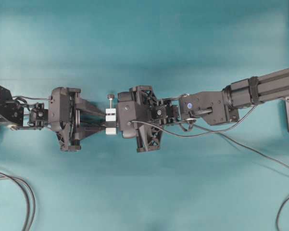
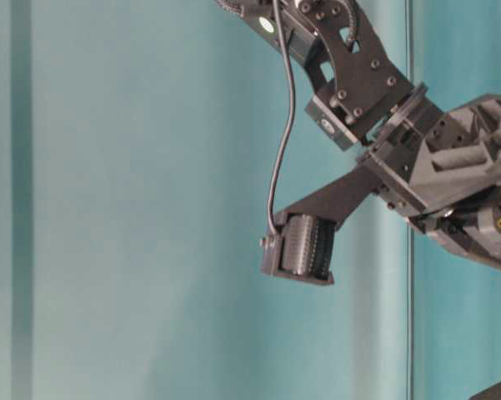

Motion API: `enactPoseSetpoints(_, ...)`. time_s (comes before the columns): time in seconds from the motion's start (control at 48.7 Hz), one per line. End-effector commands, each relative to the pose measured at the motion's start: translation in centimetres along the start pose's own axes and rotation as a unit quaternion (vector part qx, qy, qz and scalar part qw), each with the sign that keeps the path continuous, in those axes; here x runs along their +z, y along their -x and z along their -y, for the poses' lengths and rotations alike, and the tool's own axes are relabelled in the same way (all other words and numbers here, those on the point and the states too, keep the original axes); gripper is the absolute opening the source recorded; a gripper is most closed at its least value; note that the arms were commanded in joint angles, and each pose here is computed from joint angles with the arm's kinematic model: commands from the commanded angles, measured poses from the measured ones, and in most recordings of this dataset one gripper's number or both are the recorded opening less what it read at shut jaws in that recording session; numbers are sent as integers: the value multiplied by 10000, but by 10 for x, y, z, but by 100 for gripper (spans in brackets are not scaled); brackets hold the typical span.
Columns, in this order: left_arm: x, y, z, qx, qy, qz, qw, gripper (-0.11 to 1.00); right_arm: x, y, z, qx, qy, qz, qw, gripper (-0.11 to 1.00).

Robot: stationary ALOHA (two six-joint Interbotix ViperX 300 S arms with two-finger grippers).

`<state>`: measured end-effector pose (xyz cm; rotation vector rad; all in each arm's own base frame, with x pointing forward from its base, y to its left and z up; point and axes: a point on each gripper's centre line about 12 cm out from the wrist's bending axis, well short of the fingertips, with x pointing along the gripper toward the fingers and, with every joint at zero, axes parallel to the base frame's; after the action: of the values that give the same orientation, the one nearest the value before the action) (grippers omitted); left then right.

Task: Insert the USB cable into the female connector supported by the left arm.

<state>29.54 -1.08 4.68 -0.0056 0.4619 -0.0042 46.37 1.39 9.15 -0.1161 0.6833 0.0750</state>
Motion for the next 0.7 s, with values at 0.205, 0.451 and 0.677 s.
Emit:
enactPoseSetpoints(0.205, 23, -18, 3, -40, -111, 345, 9993, 63, 33, 3, 4, -46, 35, 434, 9990, 21)
enactPoseSetpoints(0.451, 22, -20, 3, -40, -179, 276, 9994, 63, 32, 3, 4, -43, 19, 365, 9993, 21)
enactPoseSetpoints(0.677, 18, -9, 2, -34, -123, 207, 9997, 63, 20, 8, 6, -52, -155, -81, 9998, 21)
